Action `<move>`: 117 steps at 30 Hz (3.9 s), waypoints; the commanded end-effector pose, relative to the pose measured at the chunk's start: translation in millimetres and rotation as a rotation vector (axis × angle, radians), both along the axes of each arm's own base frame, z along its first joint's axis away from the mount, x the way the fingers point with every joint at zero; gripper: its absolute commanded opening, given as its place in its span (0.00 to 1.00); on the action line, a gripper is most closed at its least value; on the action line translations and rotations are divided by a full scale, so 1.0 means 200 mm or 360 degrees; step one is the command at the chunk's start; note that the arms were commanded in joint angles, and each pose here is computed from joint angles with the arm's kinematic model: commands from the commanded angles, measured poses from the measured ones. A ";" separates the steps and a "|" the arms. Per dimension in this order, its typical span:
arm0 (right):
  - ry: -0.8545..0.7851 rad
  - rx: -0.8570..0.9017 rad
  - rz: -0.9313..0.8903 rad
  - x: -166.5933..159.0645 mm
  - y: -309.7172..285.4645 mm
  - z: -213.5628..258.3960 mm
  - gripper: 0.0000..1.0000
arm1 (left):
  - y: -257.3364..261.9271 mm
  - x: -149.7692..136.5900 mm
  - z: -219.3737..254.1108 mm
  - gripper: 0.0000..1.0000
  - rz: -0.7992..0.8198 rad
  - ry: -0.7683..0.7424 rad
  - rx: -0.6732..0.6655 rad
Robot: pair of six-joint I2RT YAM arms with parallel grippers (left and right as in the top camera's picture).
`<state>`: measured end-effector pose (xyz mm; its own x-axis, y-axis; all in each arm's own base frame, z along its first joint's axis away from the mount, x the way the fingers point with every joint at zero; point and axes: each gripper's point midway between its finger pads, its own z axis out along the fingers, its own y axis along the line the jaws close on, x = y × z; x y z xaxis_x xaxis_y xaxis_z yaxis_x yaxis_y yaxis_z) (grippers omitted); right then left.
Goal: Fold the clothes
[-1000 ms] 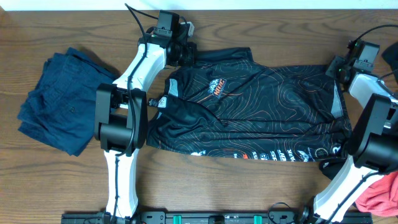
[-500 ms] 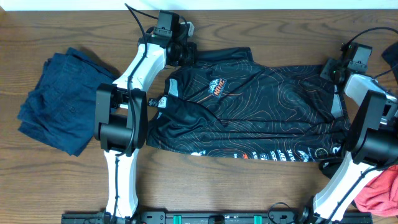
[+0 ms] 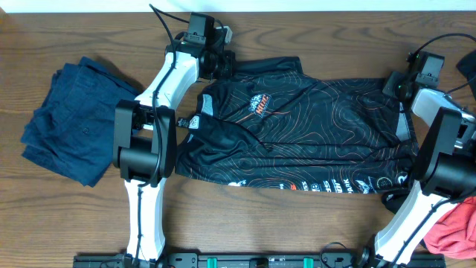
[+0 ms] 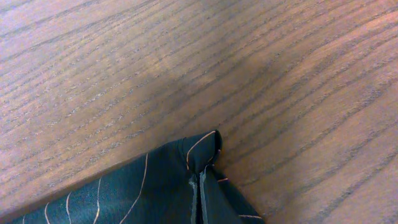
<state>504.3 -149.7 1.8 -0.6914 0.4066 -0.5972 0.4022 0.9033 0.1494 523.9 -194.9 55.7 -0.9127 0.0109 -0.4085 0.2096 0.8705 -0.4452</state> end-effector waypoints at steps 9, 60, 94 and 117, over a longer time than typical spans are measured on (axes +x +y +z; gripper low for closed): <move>-0.0004 -0.0058 -0.0090 -0.07 -0.08 0.22 0.01 | 0.04 -0.04 0.12 0.06 0.0016 -0.0004 0.0017; 0.1147 -0.0051 -0.0362 -1.16 -0.08 0.40 0.01 | 0.32 -0.89 0.42 0.48 0.0084 0.0741 0.0341; 0.1124 -0.0042 -0.0360 -1.14 -0.08 0.40 0.01 | 0.23 -0.90 -0.20 0.06 0.0036 0.0855 0.0463; 0.1324 -0.0094 -0.0366 -1.28 -0.08 0.42 0.01 | 0.44 -1.26 0.31 0.06 0.0056 0.0959 0.0478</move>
<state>252.9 -156.9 76.5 -0.8279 0.5564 0.0708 0.5193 0.8080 -0.2784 282.6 -109.3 126.7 -0.9891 -0.0135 0.1464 -0.0470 0.9725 -0.2280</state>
